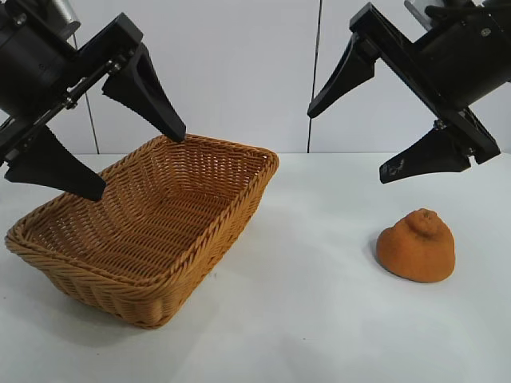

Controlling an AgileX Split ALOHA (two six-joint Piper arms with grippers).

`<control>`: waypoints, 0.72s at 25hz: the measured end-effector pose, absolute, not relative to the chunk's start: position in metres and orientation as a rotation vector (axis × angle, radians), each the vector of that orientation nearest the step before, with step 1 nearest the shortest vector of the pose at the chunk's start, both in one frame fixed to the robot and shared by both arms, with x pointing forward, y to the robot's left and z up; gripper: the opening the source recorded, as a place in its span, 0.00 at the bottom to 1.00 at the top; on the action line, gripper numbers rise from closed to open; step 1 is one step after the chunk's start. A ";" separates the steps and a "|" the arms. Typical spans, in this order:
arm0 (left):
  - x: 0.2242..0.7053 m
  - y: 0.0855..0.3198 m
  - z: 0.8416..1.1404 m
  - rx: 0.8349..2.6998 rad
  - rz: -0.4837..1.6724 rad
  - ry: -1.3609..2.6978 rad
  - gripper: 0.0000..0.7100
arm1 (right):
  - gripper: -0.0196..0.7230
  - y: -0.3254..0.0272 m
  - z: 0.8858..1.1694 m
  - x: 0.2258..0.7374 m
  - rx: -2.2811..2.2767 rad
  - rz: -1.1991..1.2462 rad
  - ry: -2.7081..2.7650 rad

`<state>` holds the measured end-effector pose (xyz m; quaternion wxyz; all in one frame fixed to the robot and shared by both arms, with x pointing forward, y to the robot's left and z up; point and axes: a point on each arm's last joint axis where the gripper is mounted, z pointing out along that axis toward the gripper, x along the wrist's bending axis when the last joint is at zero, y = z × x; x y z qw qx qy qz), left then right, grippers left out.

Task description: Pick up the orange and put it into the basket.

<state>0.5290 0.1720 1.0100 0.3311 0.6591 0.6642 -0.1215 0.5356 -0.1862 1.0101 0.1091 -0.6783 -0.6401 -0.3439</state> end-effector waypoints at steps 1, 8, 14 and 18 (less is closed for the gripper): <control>0.529 0.172 1.010 1.723 -0.318 1.736 0.98 | 0.93 -0.186 1.010 0.536 -1.995 -1.011 -1.882; 0.529 0.172 1.010 1.722 -0.315 1.736 0.98 | 0.93 -0.186 1.010 0.536 -1.995 -1.011 -1.882; 0.529 0.172 1.010 1.722 -0.315 1.736 0.98 | 0.93 -0.186 1.010 0.536 -1.995 -1.011 -1.882; 0.525 0.172 1.016 1.714 -0.335 1.742 0.98 | 0.93 -0.186 1.010 0.536 -1.995 -1.011 -1.882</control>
